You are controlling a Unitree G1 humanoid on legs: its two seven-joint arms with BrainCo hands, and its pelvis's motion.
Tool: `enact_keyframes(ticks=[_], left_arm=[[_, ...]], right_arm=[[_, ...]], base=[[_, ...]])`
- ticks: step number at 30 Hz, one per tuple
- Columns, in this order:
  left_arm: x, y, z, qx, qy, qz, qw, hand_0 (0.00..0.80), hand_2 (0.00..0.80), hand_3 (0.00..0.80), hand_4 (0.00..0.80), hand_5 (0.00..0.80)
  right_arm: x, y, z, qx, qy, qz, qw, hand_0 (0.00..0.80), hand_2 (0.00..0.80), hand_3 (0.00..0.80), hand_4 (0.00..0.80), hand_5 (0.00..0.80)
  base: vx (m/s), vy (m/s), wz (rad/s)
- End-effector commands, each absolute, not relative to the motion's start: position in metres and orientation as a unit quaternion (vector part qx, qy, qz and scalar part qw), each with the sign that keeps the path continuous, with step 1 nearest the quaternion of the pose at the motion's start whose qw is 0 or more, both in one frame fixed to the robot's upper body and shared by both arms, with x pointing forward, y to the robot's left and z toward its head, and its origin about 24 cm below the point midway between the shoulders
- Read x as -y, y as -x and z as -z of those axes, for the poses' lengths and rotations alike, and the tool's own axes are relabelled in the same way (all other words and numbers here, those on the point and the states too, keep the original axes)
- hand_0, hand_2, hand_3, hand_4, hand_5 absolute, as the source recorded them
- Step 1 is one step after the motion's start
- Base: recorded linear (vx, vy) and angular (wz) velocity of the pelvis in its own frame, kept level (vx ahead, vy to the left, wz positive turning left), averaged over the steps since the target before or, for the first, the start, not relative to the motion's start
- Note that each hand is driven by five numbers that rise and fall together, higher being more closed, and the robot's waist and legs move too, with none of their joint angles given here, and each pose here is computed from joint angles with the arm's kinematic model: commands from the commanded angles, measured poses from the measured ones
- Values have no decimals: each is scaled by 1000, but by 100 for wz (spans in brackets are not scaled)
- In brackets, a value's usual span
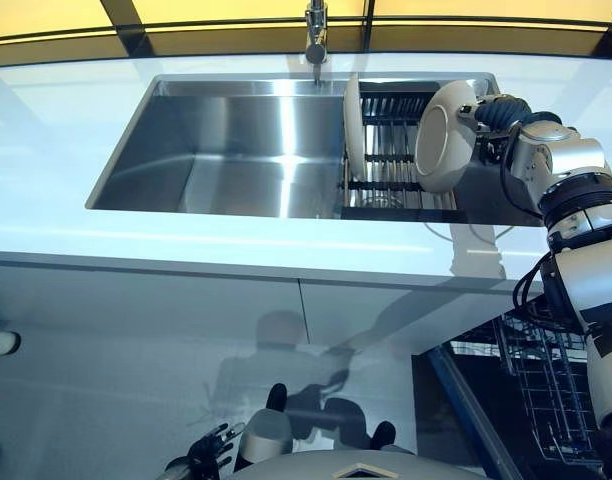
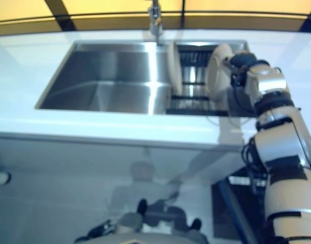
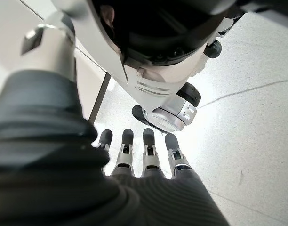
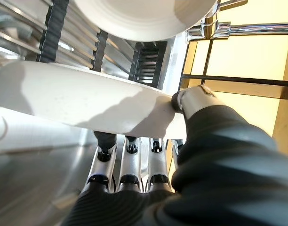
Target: Take plates into dishwasher
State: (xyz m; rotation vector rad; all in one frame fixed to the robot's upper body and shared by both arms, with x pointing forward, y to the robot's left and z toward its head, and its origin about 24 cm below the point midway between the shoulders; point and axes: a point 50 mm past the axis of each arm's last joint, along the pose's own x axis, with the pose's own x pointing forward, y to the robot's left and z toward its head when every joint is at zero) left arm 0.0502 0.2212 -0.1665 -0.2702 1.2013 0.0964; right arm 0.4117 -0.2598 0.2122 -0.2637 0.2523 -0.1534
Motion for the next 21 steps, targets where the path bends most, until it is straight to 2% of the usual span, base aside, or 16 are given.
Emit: enact_keyframes(ticks=[1,8,21], left_arm=[[-230,-65,163,-555,98,-30,825,0,0,0,0,0],[-230,-62,164,-559,96,-33,823,0,0,0,0,0],[-234,-59,164,-566,85,-32,819,0,0,0,0,0]], right_arm=[[264,-413,-264,-58,191,101,975,800,800,800,800,800],[268,-412,-261,-69,214,93,970,800,800,800,800,800],[262,-410,-285,0,238,85,968,800,800,800,800,800]], base=[[0,0,0],[0,0,0],[2,1,0]])
